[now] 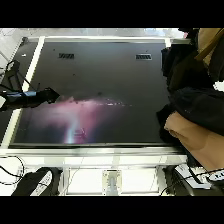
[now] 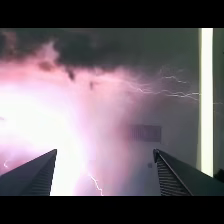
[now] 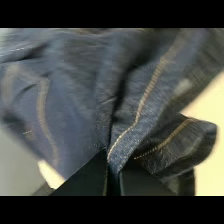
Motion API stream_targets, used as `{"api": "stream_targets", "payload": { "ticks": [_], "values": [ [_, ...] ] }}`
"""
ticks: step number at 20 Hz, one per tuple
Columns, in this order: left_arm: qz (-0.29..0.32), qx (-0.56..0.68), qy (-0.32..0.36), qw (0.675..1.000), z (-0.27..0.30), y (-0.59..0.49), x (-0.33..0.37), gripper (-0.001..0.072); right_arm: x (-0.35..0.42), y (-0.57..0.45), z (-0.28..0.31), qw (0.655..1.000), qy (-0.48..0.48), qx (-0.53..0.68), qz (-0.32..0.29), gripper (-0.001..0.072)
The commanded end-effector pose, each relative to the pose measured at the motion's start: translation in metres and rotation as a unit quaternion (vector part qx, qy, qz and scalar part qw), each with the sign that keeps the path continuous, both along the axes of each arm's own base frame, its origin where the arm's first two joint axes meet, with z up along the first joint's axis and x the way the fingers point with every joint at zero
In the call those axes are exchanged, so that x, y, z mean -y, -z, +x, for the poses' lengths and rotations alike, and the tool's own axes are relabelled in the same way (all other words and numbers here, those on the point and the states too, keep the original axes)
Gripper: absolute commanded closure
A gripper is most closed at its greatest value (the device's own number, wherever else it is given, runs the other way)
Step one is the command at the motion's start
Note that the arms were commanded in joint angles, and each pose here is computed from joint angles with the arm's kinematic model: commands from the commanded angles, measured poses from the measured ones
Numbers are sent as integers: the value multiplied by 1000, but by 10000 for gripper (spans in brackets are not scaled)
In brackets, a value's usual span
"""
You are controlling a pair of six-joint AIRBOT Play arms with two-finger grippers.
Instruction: Fold the clothes and pants, and hang the long-sleeved shirts on hangers.
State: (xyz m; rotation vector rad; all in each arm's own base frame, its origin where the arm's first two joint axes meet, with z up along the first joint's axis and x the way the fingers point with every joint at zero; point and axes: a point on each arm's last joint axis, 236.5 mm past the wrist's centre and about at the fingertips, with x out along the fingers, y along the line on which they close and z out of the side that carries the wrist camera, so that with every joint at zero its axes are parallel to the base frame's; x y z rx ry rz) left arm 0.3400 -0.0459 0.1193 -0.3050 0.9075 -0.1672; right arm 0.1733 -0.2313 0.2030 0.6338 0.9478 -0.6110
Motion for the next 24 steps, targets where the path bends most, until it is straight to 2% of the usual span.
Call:
{"api": "stream_targets", "payload": {
  "ticks": [1,2,3,4,7,8,9,10,11,13,14,16,18,24],
  "values": [
    [0,1,0,1000,0,-1,0,24,10,17,-27,999,26,-48,4,697],
    [0,1,0,1000,0,-1,0,24,7,23,-28,998,23,-54,13,548],
    [-1,1,0,1000,0,-1,1,24,5,28,-34,997,25,-67,22,236],
    [-1,1,0,1000,0,-1,1,24,2,29,-38,996,26,-77,28,52],
    [-1,1,0,1000,0,-1,1,24,5,9,-28,999,27,-47,6,75],
    [-1,1,0,1000,0,-1,1,24,2,-7,-8,1000,25,2,4,162],
    [-2,1,0,1000,0,-1,1,24,-12,-30,27,996,-3,86,16,207],
    [-2,1,0,1000,0,-1,1,24,-43,-63,69,978,-66,191,45,208],
    [-2,1,0,1000,0,-1,1,24,-85,-97,101,948,-148,272,74,265],
    [-2,1,0,1000,0,-1,1,24,-176,-135,127,875,-332,340,97,644],
    [-1,1,0,1000,0,-1,1,24,-212,-131,130,851,-400,328,94,699],
    [-1,0,0,1000,0,0,0,23,-262,-109,131,822,-488,278,88,699],
    [-2,-1,0,1000,0,0,1,23,-289,-83,128,813,-536,217,68,699],
    [-4,-4,-1,1000,0,1,1,23,-338,-71,111,770,-608,181,72,699]
  ]
}}
